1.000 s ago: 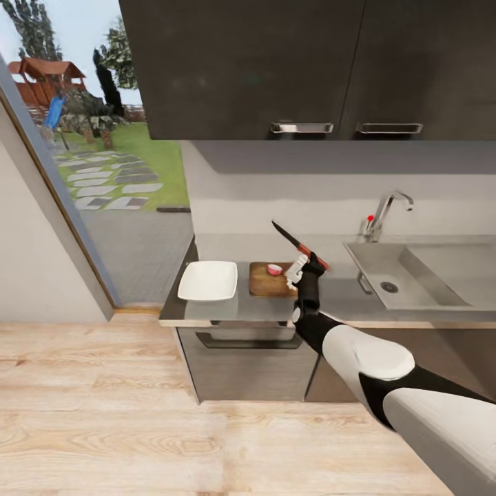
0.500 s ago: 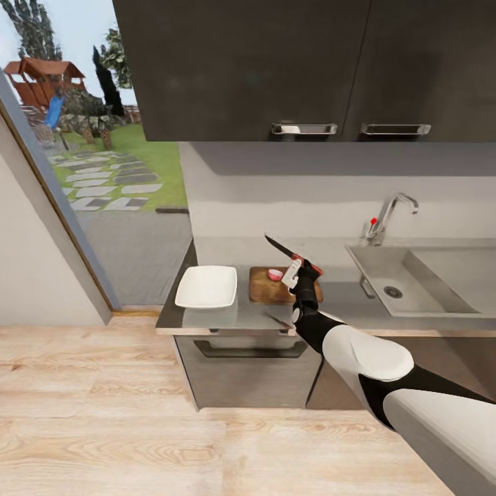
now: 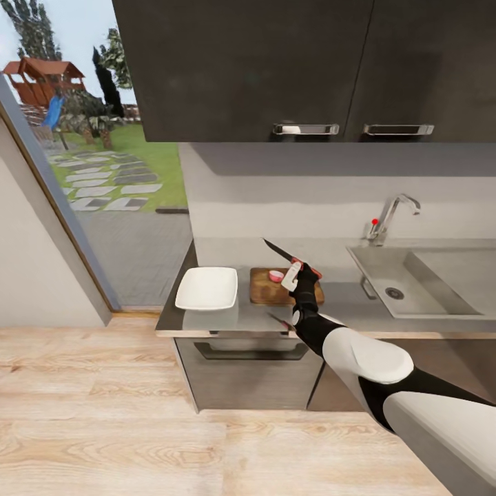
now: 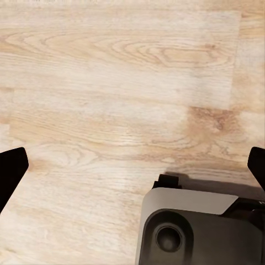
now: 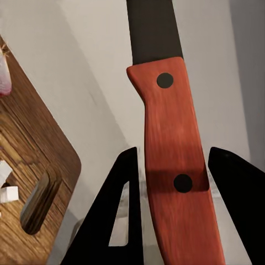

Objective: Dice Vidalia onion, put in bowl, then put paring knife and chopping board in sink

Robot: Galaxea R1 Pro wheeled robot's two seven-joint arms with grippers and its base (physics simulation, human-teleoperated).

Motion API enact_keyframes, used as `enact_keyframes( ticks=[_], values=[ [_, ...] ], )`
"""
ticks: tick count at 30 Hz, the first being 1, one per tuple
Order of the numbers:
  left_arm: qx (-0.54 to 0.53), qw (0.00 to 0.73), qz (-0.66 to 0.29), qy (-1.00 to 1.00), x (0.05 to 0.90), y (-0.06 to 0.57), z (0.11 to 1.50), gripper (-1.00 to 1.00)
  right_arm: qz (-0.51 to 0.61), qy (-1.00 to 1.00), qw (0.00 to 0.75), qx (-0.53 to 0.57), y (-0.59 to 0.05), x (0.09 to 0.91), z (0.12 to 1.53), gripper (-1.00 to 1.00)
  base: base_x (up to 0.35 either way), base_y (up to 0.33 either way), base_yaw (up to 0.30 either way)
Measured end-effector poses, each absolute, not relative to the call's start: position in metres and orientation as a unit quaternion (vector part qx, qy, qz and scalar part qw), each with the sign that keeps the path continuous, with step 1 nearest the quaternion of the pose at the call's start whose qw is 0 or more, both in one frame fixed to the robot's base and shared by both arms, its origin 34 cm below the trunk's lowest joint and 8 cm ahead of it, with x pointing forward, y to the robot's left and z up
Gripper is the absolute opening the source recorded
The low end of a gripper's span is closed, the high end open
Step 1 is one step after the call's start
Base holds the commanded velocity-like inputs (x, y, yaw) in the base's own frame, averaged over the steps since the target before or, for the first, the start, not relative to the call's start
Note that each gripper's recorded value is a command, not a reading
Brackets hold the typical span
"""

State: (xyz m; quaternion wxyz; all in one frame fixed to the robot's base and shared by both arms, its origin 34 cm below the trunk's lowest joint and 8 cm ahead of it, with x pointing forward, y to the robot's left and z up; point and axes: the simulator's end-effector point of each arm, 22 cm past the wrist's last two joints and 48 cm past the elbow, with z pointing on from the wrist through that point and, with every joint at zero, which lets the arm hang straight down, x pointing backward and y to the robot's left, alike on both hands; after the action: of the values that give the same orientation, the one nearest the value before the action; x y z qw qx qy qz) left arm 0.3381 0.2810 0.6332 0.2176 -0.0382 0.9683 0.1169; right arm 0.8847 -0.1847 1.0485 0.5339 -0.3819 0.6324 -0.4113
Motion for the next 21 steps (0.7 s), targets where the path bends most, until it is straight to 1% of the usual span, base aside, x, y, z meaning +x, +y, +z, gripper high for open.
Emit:
enact_keyframes(
  ticks=[5,12,21],
  values=[
    [-0.038,0.218,0.117,0.968,0.338,0.281,0.633,1.0,-0.412,0.633,0.533,-0.382,-0.186,0.884,1.048,-1.0,0.043,0.004,0.0],
    [-0.038,0.218,0.117,0.968,0.338,0.281,0.633,1.0,-0.409,0.637,0.528,-0.385,-0.186,0.879,1.038,-1.0,0.226,0.079,0.0],
    [-0.038,0.218,0.117,0.968,0.338,0.281,0.633,1.0,-0.382,0.656,0.507,-0.408,-0.181,0.875,1.016,-1.0,0.021,0.006,0.0]
  ],
)
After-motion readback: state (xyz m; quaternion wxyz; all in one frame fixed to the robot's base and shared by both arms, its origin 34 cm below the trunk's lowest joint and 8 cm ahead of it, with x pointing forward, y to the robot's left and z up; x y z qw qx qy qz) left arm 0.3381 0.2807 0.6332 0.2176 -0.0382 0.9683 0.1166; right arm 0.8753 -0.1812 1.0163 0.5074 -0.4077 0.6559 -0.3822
